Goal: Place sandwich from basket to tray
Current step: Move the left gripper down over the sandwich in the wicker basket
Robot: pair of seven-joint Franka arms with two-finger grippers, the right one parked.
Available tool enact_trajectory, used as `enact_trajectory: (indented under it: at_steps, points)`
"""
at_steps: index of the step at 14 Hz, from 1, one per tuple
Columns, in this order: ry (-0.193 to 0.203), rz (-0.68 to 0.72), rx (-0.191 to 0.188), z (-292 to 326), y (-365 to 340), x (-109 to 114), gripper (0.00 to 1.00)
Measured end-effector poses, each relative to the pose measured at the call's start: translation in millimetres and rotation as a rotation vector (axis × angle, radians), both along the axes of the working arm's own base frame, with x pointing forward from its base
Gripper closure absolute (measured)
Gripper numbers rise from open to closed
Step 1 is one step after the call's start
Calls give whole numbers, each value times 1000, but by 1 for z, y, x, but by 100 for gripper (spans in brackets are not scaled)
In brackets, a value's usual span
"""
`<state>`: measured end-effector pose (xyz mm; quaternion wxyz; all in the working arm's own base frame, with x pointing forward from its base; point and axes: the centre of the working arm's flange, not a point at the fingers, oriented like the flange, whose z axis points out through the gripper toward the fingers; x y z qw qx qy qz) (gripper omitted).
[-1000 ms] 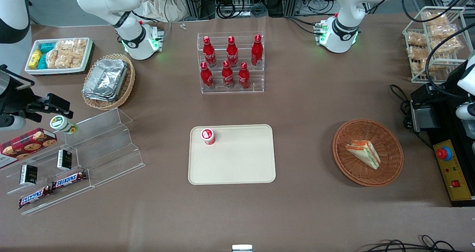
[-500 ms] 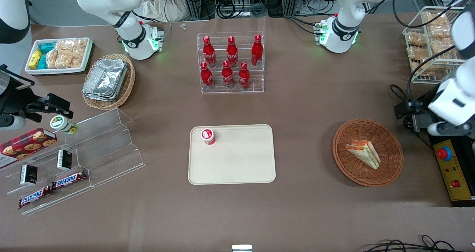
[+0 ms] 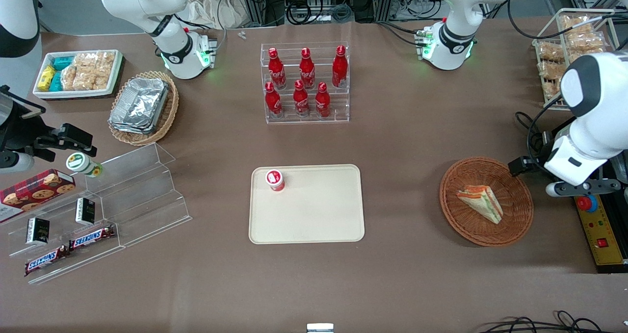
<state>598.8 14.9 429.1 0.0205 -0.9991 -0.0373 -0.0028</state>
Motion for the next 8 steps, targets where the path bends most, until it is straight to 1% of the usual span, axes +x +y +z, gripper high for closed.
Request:
enact_trajectory:
  at_steps: [2, 3, 6, 8]
  points:
    - [-12, 51, -1, -29, 7, 3, 0]
    - [-18, 97, -9, -40, 10, 6, 0]
    - [-29, 292, -31, -69, 5, 14, 0]
    - [-20, 408, -33, -85, -6, 17, 0]
